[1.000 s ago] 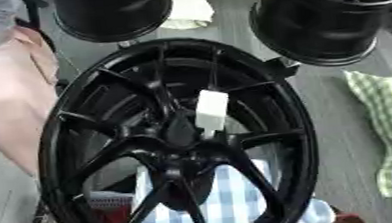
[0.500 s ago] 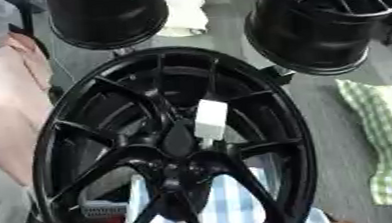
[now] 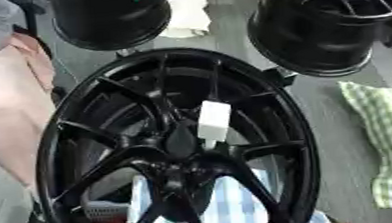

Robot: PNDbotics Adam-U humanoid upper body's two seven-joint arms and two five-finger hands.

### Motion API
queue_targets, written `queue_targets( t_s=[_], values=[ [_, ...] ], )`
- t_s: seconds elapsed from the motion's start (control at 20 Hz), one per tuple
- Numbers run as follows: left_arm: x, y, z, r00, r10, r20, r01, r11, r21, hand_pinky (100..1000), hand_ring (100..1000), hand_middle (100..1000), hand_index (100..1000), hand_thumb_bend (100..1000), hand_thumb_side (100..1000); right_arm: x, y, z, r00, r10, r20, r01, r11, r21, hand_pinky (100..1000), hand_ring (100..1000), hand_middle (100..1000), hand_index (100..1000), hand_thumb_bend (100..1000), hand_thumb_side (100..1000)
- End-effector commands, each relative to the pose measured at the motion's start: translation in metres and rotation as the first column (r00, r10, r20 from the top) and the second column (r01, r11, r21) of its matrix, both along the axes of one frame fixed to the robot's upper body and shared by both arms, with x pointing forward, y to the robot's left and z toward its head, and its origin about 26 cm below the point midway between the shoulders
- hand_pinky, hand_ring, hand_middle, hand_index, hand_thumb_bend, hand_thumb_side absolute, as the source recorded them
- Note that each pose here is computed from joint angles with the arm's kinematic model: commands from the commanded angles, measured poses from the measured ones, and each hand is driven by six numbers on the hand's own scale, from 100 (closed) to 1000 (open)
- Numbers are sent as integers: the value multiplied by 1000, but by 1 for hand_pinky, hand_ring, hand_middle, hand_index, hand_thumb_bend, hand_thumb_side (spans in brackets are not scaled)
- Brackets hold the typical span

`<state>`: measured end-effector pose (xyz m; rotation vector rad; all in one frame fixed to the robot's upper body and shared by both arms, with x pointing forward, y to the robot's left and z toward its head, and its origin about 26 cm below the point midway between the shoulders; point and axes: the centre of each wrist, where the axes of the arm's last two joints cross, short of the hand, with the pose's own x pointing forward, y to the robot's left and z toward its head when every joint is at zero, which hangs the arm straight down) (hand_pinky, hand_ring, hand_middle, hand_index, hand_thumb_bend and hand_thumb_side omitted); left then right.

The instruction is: Pull the pin out of the wheel hub.

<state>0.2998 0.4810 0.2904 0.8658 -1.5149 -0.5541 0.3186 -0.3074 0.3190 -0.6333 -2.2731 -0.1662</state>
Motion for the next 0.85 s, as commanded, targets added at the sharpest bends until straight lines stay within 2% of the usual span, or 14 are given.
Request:
queue_targets(
  t_s=[0.05, 0.15, 0.25, 0.3, 0.4, 0.55, 0.85],
  values=[
    [-8, -22, 26, 965, -96, 243, 127, 985, -118, 787, 681, 593, 772, 237, 614, -8, -2, 15, 999, -13, 52, 15, 999, -33, 793, 716, 613, 694, 100, 511],
    [-11, -41, 30, 907, -124, 402, 238, 940, -247, 783, 677, 594, 770, 273, 576, -8, -1, 16, 998, -13, 56, 15, 999, -34, 793, 716, 613, 694, 100, 512],
    [-14, -63, 30, 831, -96, 547, 322, 886, -334, 780, 676, 600, 775, 268, 567, -8, -1, 16, 999, -10, 53, 12, 999, -33, 792, 715, 613, 693, 100, 514],
    [-16, -74, 29, 802, -72, 593, 340, 871, -354, 781, 679, 605, 777, 260, 567, -8, -1, 16, 999, -8, 50, 9, 999, -35, 792, 715, 612, 693, 100, 515],
    [-20, -95, 25, 768, -58, 638, 362, 860, -359, 781, 686, 612, 780, 257, 569, -8, 0, 16, 999, -1, 50, 3, 999, -39, 792, 716, 612, 692, 100, 508],
    [-25, -117, 21, 733, -55, 678, 394, 847, -357, 783, 691, 617, 783, 254, 581, -8, 2, 17, 998, 10, 54, -8, 999, -44, 791, 716, 612, 692, 100, 503],
    [-23, -122, 1, 725, -34, 688, 415, 819, -396, 781, 689, 607, 774, 254, 590, -9, 5, 16, 998, 23, 56, -20, 998, -53, 790, 716, 611, 691, 100, 499]
  ],
)
